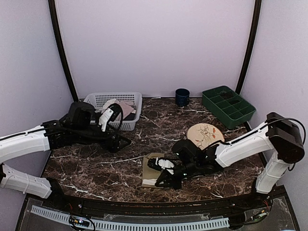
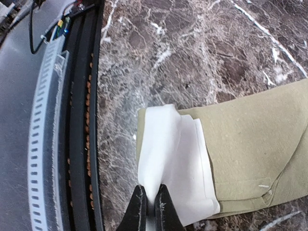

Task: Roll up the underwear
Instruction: Roll the underwear at the center of the board.

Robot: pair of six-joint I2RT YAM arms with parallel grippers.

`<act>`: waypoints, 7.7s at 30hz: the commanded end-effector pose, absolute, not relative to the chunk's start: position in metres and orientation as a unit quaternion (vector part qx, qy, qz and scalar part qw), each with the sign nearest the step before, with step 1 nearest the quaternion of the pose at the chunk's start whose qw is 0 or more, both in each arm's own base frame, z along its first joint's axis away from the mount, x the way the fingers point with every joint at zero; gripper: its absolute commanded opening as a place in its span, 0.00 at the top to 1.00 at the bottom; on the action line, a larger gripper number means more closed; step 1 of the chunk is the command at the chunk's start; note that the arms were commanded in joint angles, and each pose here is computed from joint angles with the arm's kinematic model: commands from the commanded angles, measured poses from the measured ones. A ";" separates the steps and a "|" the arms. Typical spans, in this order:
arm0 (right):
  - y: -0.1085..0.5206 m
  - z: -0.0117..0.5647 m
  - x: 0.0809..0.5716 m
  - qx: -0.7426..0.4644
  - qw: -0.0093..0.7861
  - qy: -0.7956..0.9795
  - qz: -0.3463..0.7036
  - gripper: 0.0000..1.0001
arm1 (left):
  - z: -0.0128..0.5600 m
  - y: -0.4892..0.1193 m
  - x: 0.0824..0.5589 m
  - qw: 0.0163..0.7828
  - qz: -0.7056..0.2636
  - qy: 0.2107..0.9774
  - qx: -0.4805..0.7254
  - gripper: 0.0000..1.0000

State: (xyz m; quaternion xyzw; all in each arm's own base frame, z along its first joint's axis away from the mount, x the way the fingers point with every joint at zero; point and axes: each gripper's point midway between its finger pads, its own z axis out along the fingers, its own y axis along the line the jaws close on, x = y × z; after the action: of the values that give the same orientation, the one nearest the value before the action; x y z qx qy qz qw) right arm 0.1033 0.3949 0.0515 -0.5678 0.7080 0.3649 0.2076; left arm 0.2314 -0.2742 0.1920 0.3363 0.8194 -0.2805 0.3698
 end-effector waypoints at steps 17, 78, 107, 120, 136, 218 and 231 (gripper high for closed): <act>0.402 0.029 0.111 -0.417 -0.033 0.763 0.493 1.00 | 0.114 -0.310 0.131 0.382 -0.258 0.713 0.529 0.01; 0.382 0.097 0.115 -0.620 0.387 0.630 0.262 0.28 | 0.004 -0.369 0.100 -0.029 -0.514 0.702 0.493 0.98; 0.390 0.034 0.078 -0.634 0.262 0.662 0.302 1.00 | 0.029 -0.370 0.147 0.051 -0.485 0.729 0.479 0.57; 0.387 0.023 0.087 -0.489 0.074 0.753 0.435 1.00 | 0.120 -0.317 0.206 0.348 -0.340 0.741 0.463 0.42; 0.387 0.000 0.093 -0.396 -0.078 0.769 0.496 1.00 | 0.047 -0.349 0.122 0.305 -0.249 0.661 0.639 0.47; 0.384 0.019 0.080 -0.608 0.150 0.716 0.310 1.00 | 0.084 -0.296 0.188 0.200 -0.424 0.770 0.433 0.49; 0.372 0.029 0.108 -0.600 0.201 0.719 0.288 1.00 | 0.096 -0.277 0.176 0.293 -0.371 0.777 0.417 0.50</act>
State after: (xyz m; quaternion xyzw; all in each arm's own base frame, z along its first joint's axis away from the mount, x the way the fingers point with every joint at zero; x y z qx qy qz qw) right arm 0.0983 0.3816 0.0284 -0.5865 0.7236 0.3245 0.1646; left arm 0.1782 -0.2745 0.1181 0.4334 0.7508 -0.3792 0.3235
